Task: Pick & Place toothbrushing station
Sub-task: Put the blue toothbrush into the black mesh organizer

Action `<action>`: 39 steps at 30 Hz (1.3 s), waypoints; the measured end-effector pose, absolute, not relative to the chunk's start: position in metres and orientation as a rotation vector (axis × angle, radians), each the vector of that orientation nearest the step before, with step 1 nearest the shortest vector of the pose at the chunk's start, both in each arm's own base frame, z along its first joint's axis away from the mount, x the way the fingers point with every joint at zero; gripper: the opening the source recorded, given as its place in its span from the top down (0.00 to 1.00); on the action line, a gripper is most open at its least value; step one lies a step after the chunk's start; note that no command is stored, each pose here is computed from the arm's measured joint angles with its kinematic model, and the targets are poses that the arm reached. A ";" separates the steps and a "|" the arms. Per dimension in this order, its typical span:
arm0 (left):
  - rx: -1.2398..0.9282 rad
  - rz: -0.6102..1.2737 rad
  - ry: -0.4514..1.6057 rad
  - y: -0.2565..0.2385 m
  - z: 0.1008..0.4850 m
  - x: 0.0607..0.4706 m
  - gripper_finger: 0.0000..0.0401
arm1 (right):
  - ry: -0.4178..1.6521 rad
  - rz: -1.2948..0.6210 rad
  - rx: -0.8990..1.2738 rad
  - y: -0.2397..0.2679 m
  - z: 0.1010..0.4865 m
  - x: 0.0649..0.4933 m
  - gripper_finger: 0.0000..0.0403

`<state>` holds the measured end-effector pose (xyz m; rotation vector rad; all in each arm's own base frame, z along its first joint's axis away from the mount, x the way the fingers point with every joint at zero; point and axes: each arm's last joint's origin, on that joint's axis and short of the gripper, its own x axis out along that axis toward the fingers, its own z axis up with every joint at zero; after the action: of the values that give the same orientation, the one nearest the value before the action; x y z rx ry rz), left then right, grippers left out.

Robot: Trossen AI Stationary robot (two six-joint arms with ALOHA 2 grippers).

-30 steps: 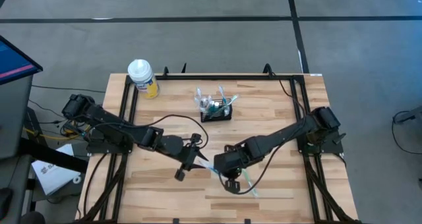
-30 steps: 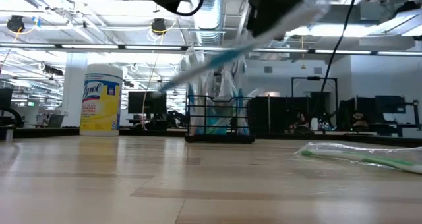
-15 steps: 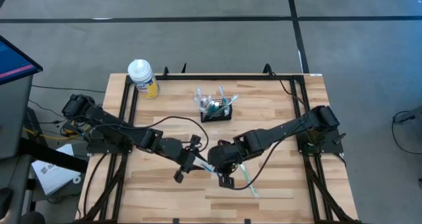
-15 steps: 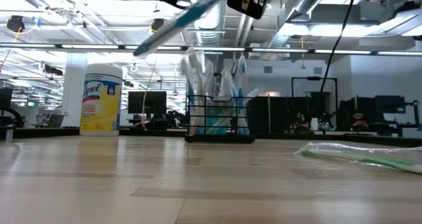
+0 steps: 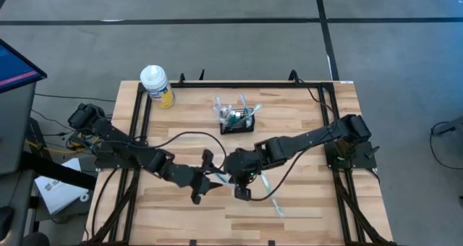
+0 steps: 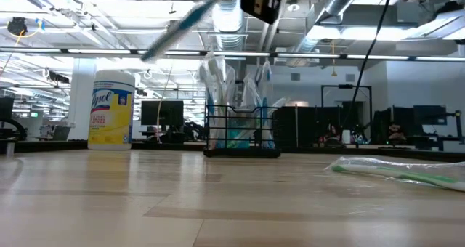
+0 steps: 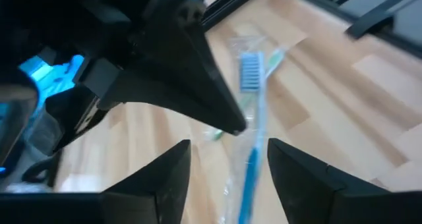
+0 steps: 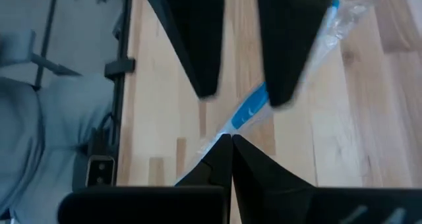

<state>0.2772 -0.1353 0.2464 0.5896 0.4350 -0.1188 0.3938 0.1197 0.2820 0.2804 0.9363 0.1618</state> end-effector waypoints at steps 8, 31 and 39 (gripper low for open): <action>0.627 -0.082 0.450 -0.141 0.245 0.272 0.49 | 0.887 0.176 0.311 0.111 0.285 0.400 1.00; 0.686 0.047 0.495 -0.141 0.242 0.268 0.72 | 0.799 0.189 0.309 0.104 0.301 0.403 1.00; 0.677 -0.016 0.503 -0.142 0.241 0.267 0.97 | 0.795 0.195 0.275 0.099 0.301 0.404 1.00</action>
<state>0.2671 -0.1419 0.2407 0.6767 0.5028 -0.0158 0.4040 0.0986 0.3012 0.2748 0.7948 0.1954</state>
